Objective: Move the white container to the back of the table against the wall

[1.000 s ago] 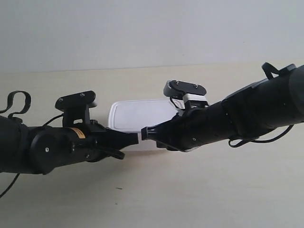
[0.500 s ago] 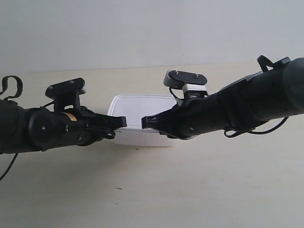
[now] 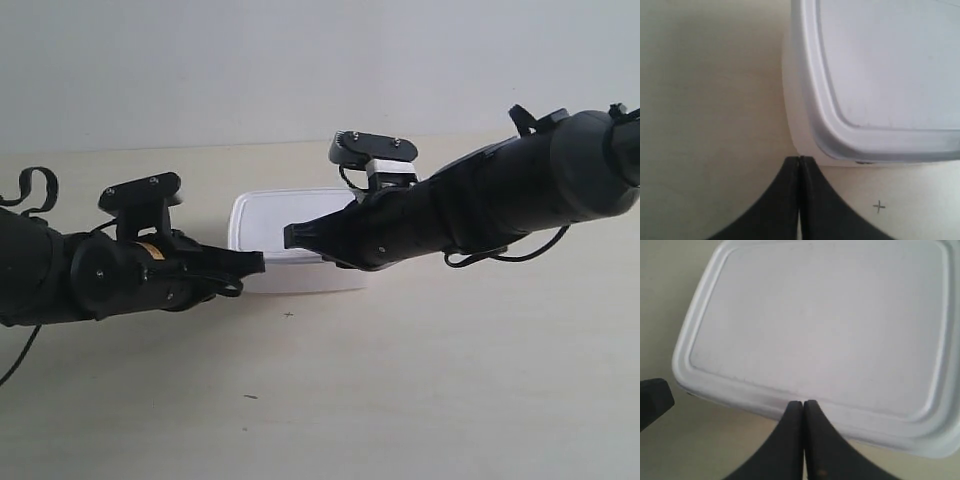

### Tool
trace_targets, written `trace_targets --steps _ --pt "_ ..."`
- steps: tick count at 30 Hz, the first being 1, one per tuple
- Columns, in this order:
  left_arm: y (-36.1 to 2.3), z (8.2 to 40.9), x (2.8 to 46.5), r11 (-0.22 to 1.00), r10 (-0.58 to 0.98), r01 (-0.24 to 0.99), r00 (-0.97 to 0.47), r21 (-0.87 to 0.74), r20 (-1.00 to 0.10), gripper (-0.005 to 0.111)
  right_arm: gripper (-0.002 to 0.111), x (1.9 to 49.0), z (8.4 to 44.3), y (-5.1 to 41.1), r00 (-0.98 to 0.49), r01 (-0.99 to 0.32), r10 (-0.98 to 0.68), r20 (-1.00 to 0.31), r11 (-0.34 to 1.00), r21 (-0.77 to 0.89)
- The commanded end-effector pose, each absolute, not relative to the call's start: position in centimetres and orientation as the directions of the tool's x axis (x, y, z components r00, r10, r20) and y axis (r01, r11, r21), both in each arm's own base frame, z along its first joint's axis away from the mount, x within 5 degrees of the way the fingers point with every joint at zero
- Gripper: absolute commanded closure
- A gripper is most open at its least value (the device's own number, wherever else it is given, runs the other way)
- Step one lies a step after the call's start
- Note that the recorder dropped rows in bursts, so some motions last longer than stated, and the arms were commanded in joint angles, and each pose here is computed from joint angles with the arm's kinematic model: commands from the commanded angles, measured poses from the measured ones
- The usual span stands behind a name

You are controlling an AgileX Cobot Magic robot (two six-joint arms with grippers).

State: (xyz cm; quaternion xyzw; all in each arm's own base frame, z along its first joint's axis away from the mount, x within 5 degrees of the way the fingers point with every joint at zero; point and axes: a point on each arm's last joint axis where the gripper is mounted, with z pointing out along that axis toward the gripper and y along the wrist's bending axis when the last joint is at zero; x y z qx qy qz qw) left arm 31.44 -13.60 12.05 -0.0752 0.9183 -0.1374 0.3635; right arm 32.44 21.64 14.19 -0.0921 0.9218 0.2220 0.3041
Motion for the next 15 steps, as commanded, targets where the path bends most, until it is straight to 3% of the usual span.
trace_targets --steps 1,15 --pt "-12.9 12.2 31.8 0.950 -0.250 -0.056 -0.724 -0.307 -0.643 0.107 0.108 33.1 13.7 22.3 -0.796 -0.315 -0.045 -0.604 0.882 0.349" --pt "-12.5 13.2 32.4 0.948 -0.270 -0.052 -0.653 -0.314 -0.707 0.107 0.108 35.9 12.8 24.0 -0.780 -0.321 -0.029 -0.625 0.876 0.359"
